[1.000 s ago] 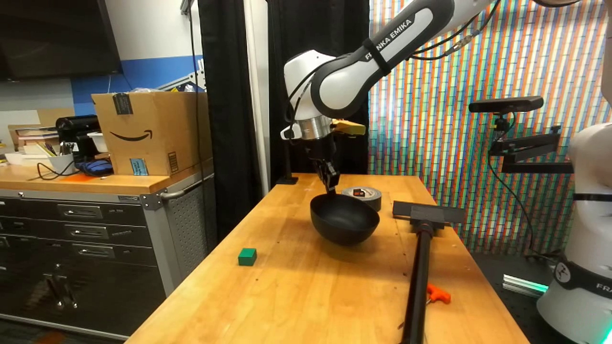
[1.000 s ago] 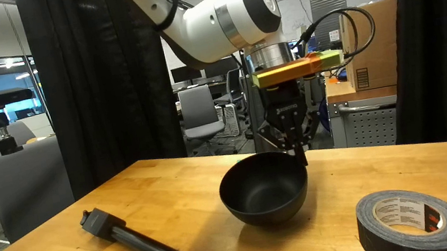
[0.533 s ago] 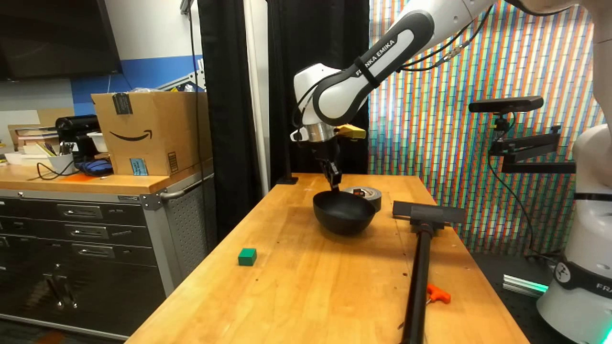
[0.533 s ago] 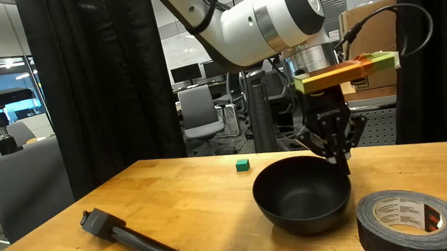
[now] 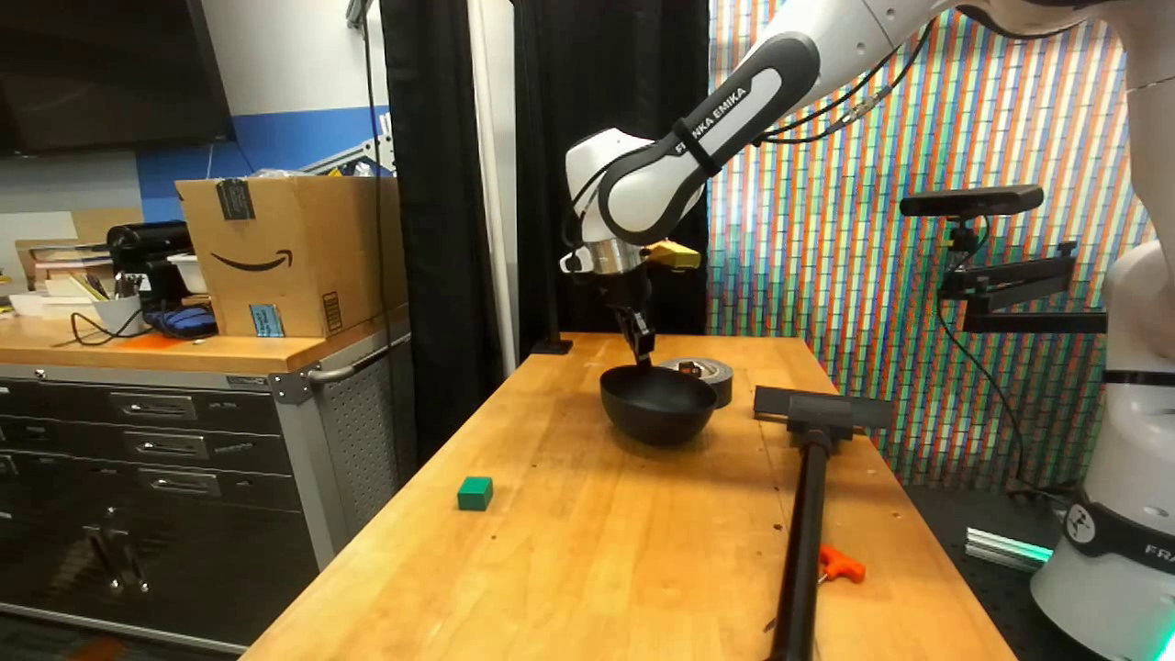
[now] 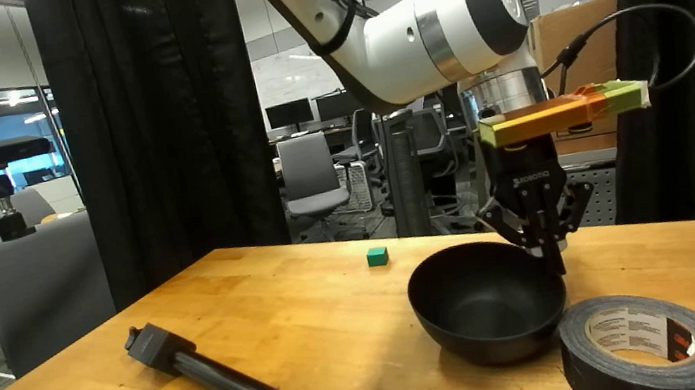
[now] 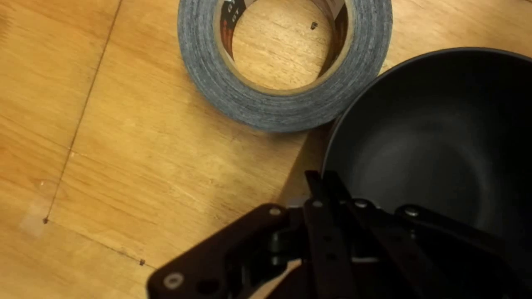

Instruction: Move the black bowl to the right

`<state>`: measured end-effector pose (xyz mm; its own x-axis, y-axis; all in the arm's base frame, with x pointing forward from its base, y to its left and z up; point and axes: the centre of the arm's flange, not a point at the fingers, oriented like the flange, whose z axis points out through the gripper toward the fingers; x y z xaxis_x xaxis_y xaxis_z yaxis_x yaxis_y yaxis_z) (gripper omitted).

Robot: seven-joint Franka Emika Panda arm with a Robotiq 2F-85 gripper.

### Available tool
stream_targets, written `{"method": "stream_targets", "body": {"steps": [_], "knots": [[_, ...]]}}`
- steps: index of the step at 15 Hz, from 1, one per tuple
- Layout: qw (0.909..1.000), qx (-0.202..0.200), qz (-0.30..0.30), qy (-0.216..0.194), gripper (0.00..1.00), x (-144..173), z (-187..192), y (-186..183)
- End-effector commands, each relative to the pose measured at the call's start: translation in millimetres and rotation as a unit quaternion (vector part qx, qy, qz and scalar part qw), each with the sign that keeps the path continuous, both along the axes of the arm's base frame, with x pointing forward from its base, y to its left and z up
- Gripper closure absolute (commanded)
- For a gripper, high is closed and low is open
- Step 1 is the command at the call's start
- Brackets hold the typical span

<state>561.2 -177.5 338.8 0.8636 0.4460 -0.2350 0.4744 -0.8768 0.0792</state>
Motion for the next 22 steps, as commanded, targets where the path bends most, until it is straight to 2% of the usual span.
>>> {"method": "stream_targets", "body": {"steps": [1,3,4,22], "knots": [[1.0000,0.000,-0.001,0.000,0.90,0.4,0.1,-0.9],[1.0000,0.000,-0.003,0.001,0.74,0.9,-1.9,-4.1],[1.0000,0.000,-0.003,0.002,0.70,1.3,-3.1,-5.0],[1.0000,0.000,-0.003,0.002,0.70,1.6,-4.0,-5.5]]}}
